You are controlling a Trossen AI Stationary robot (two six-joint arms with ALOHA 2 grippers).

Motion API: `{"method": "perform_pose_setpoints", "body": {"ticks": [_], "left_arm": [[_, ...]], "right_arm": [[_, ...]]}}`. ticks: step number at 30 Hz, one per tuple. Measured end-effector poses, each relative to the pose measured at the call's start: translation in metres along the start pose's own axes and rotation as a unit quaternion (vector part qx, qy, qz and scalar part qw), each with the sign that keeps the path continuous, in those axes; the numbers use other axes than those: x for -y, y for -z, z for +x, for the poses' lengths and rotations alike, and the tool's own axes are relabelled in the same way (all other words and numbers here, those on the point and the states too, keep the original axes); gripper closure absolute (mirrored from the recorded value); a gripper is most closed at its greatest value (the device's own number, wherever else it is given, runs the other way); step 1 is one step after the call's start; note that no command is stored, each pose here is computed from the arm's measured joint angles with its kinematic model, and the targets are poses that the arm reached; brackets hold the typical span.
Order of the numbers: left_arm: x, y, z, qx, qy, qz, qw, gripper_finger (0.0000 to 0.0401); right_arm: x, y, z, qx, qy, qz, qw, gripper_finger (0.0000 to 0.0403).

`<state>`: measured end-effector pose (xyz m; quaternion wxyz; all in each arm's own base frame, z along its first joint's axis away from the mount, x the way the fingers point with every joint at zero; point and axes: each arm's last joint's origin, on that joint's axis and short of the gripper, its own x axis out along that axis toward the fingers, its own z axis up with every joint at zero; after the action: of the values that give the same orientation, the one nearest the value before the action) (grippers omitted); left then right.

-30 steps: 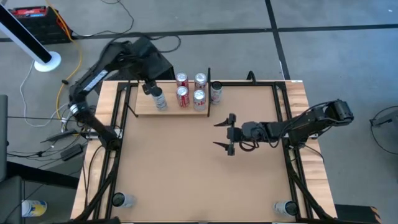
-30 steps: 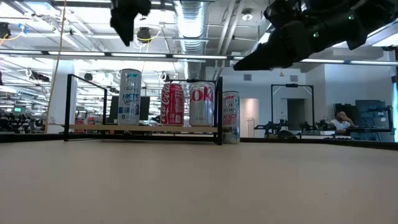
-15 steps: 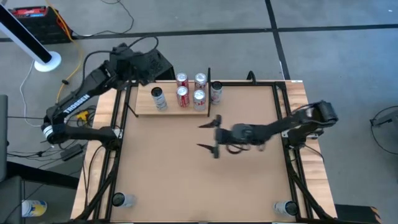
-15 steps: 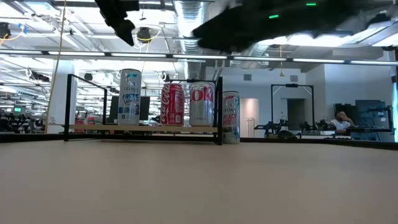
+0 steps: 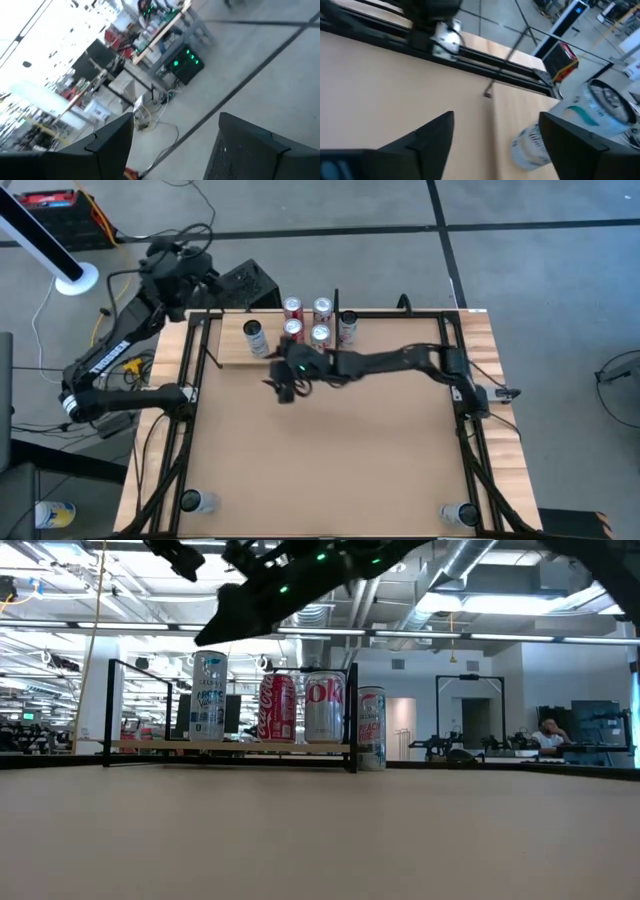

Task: Place canned beverage on shelf
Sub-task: Put the left white and blue soda can on the shelf

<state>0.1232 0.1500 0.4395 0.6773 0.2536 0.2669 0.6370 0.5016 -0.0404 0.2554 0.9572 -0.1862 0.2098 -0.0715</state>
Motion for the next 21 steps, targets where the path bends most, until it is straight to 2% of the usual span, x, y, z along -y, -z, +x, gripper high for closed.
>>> {"method": "perform_pose_setpoints", "body": {"ticks": [6, 13, 14, 21], "left_arm": [[-0.012, 0.005, 0.005, 0.030, 0.015, -0.007, 0.999, 0.0124], [-0.004, 0.007, 0.018, 0.010, 0.019, 0.034, 0.999, 0.0124], [-0.004, 0.008, 0.019, 0.005, 0.016, 0.035, 0.999, 0.0124], [-0.003, 0.008, 0.019, 0.004, 0.016, 0.034, 0.999, 0.0124]], "right_arm": [[0.022, 0.005, 0.036, -0.022, 0.015, -0.005, 1.000, 0.0182], [0.023, 0.008, 0.060, -0.011, 0.022, -0.006, 1.000, 0.0369], [0.021, 0.009, 0.063, -0.008, 0.024, -0.009, 1.000, 0.0383], [0.023, 0.006, 0.065, -0.010, 0.091, -0.008, 0.996, 0.0381]]}}
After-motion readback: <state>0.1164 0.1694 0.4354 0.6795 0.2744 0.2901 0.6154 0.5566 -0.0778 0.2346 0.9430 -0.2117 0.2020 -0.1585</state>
